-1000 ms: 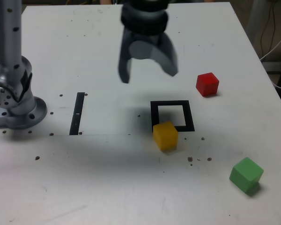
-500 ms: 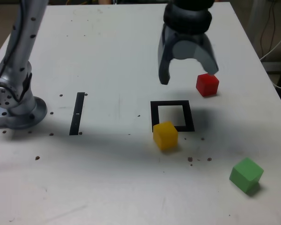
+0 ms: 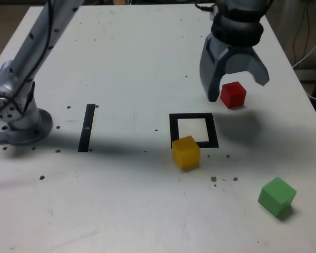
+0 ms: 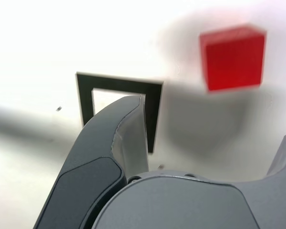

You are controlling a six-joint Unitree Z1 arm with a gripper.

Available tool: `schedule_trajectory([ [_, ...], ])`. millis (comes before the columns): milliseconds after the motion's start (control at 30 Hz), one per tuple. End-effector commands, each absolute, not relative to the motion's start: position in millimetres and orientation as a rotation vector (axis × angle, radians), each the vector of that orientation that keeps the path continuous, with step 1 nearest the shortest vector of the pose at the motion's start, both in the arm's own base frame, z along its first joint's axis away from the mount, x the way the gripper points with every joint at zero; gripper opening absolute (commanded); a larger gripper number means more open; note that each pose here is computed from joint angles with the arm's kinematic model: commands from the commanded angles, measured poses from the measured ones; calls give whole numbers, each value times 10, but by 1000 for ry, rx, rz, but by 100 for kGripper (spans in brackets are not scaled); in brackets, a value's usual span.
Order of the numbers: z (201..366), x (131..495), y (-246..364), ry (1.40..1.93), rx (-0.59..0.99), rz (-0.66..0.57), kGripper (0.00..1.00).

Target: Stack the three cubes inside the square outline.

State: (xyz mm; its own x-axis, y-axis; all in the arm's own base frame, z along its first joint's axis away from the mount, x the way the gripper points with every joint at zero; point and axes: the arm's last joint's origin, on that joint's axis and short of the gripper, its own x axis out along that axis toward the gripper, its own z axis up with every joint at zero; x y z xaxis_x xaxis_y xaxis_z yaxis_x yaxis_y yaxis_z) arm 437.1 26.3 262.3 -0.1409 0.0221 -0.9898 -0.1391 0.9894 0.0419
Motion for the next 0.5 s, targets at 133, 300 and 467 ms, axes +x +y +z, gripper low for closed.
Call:
schedule_trajectory([
  [133,2388,4513,522,1732,-94,189,100],
  [300,2279,4605,595,1732,-82,207,99],
  [467,2272,4620,604,1734,-95,198,96],
])
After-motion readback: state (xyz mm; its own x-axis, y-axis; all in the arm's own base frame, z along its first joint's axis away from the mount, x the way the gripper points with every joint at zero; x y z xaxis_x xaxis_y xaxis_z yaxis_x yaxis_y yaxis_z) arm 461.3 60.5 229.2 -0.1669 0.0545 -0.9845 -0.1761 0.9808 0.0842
